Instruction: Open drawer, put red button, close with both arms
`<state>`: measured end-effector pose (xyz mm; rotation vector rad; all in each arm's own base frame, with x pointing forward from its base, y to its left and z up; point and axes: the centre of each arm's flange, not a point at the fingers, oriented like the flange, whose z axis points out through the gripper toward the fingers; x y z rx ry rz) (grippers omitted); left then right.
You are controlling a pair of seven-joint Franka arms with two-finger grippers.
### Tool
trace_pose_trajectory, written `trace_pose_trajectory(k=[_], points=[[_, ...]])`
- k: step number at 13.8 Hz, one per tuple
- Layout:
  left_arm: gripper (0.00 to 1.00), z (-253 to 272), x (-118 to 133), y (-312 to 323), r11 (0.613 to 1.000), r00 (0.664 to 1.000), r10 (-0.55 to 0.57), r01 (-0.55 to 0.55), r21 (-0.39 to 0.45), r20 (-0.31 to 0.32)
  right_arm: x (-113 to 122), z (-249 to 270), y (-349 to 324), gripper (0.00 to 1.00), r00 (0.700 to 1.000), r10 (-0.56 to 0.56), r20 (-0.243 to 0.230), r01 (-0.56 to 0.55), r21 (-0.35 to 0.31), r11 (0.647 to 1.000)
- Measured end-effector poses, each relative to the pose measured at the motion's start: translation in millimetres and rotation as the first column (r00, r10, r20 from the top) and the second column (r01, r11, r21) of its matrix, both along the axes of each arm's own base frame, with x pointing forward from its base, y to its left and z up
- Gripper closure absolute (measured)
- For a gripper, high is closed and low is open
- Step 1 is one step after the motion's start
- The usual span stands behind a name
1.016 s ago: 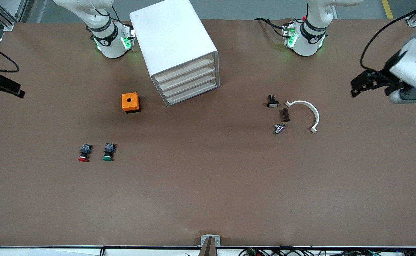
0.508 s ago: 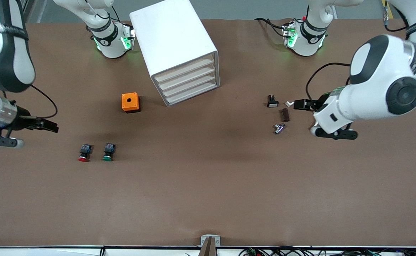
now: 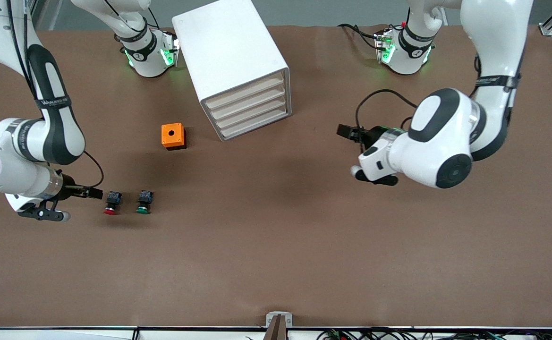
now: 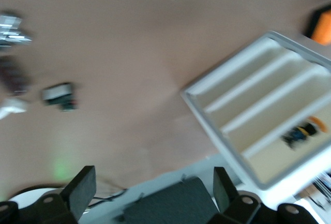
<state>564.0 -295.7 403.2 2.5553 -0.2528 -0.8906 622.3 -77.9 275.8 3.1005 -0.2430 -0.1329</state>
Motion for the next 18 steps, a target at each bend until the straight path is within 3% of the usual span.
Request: trace_pose_trajectory(k=[3, 5, 8, 11, 13, 14, 18], points=[[0.00, -22, -15, -49, 0.991, 0.998, -0.011, 0.003, -0.134, -0.060, -3, -34, 4, 0.00, 0.997, -0.073, -0.017, 0.073, -0.008, 0.997], [0.00, -49, -21, -64, 0.971, 0.998, -0.025, 0.010, -0.239, -0.059, -4, -51, 11, 0.00, 0.996, -0.085, -0.032, 0.085, -0.010, 0.996], [0.00, -110, -39, -71, 0.894, 0.999, -0.027, 0.003, -0.449, -0.047, -8, -74, 12, 0.00, 0.994, -0.089, -0.060, 0.089, -0.012, 0.996], [0.00, -145, -65, -94, 0.829, 0.998, -0.046, 0.011, -0.560, -0.047, -10, -89, 12, 0.00, 0.994, -0.089, -0.067, 0.088, -0.013, 0.996], [0.00, -165, -85, -116, 0.764, 0.997, -0.052, 0.007, -0.646, -0.050, -11, -94, 14, 0.00, 0.994, -0.085, -0.073, 0.084, -0.013, 0.996], [0.00, -176, -95, -125, 0.738, 0.997, -0.052, 0.002, -0.675, -0.054, -11, -95, 17, 0.07, 0.994, -0.081, -0.076, 0.080, -0.012, 0.997], [0.00, -205, -130, -154, 0.692, 0.998, -0.066, 0.032, -0.721, -0.019, -12, -96, 23, 0.54, 0.994, -0.072, -0.080, 0.071, -0.012, 0.997]])
